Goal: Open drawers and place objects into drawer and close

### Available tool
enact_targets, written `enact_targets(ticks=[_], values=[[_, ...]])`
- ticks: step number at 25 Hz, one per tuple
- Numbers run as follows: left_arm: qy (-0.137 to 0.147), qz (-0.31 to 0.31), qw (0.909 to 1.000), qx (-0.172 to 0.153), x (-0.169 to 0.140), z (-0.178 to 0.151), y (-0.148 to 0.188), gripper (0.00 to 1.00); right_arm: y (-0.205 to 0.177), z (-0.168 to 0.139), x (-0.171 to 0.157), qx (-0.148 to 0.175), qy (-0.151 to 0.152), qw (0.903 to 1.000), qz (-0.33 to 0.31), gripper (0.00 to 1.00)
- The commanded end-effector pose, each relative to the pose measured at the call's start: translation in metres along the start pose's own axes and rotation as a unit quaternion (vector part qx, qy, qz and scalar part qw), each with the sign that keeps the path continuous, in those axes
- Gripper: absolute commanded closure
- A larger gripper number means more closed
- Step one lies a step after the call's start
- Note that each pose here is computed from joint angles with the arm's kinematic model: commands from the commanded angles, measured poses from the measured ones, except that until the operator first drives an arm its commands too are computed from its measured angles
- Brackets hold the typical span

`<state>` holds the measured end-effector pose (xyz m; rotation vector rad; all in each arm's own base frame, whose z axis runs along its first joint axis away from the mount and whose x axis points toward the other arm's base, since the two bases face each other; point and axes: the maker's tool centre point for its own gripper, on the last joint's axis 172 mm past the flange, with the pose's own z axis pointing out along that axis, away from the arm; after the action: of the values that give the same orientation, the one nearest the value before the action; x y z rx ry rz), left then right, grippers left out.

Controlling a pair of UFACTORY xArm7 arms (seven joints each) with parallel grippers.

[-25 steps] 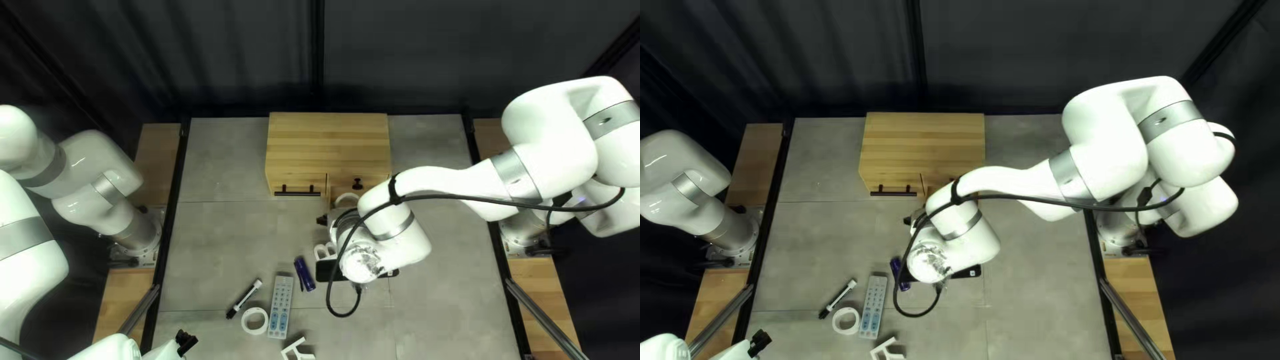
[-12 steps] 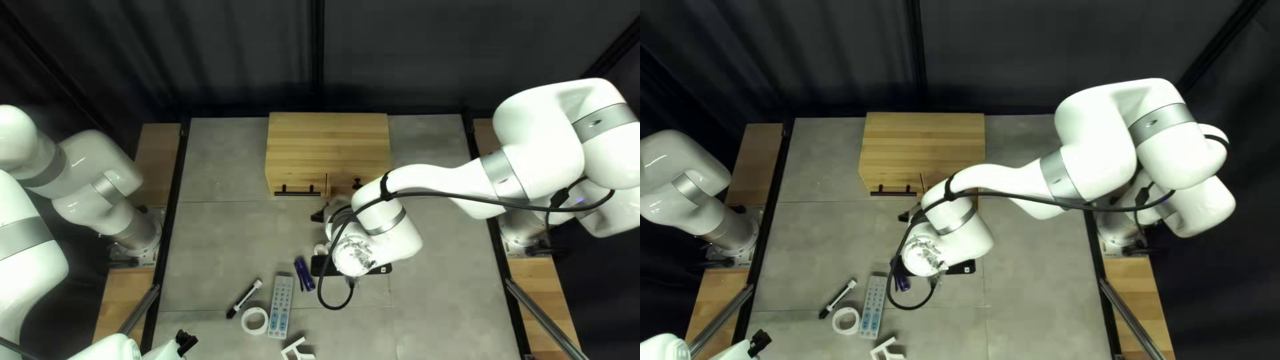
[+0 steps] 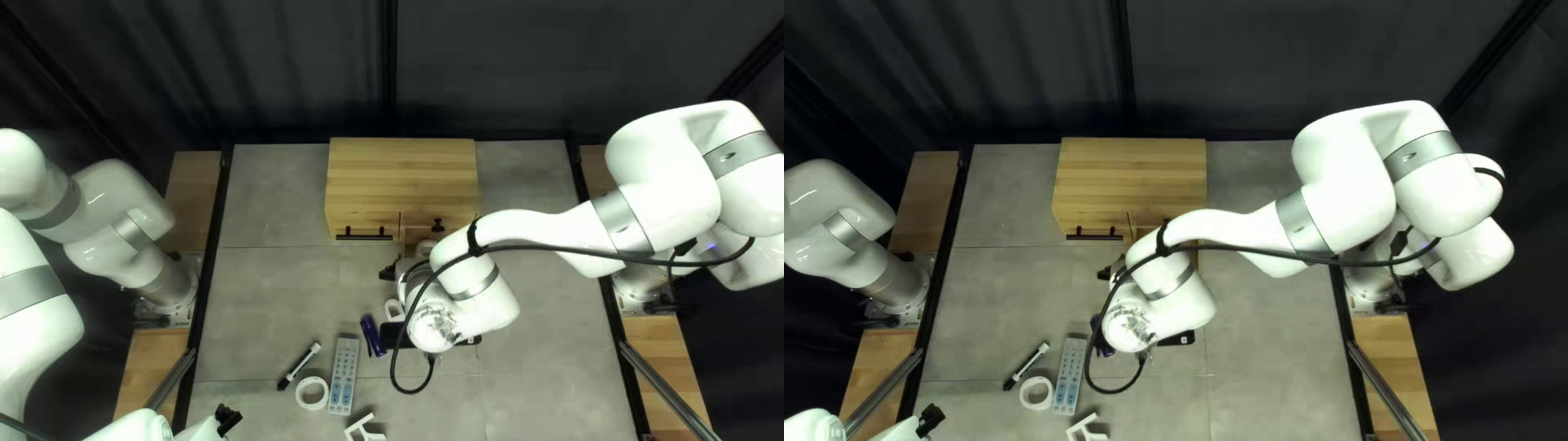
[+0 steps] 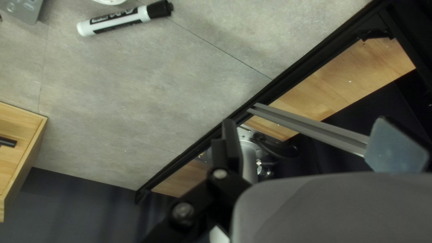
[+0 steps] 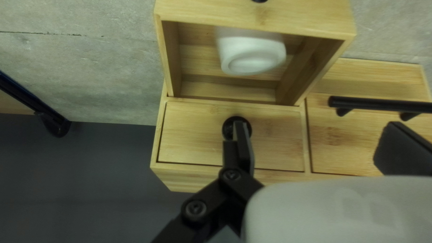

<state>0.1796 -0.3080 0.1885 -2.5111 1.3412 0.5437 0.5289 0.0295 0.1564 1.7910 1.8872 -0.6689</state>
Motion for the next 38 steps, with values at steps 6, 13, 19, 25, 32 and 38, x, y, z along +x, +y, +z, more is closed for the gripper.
enact_targets(ticks=[6, 13, 19, 25, 32, 38], values=[[0.000, 0.000, 1.0000, 0.000, 0.000, 0.000, 0.000, 0.00, 0.027, -0.005, 0.057, -0.037, 0.037, 0.9982, -0.029, 0.00], [0.000, 0.000, 1.0000, 0.000, 0.000, 0.000, 0.000, 0.00, 0.033, 0.010, 0.075, -0.037, 0.054, 0.9951, -0.074, 0.00], [0.000, 0.000, 1.0000, 0.000, 0.000, 0.000, 0.000, 0.00, 0.028, 0.025, 0.088, -0.037, 0.072, 0.9929, -0.087, 0.00], [0.000, 0.000, 1.0000, 0.000, 0.000, 0.000, 0.000, 0.00, 0.031, 0.033, 0.106, -0.044, 0.091, 0.9908, -0.091, 0.00], [0.000, 0.000, 1.0000, 0.000, 0.000, 0.000, 0.000, 0.00, 0.031, 0.045, 0.112, -0.047, 0.100, 0.9894, -0.094, 0.00], [0.000, 0.000, 1.0000, 0.000, 0.000, 0.000, 0.000, 0.00, 0.033, 0.053, 0.110, -0.052, 0.103, 0.9891, -0.091, 0.00]])
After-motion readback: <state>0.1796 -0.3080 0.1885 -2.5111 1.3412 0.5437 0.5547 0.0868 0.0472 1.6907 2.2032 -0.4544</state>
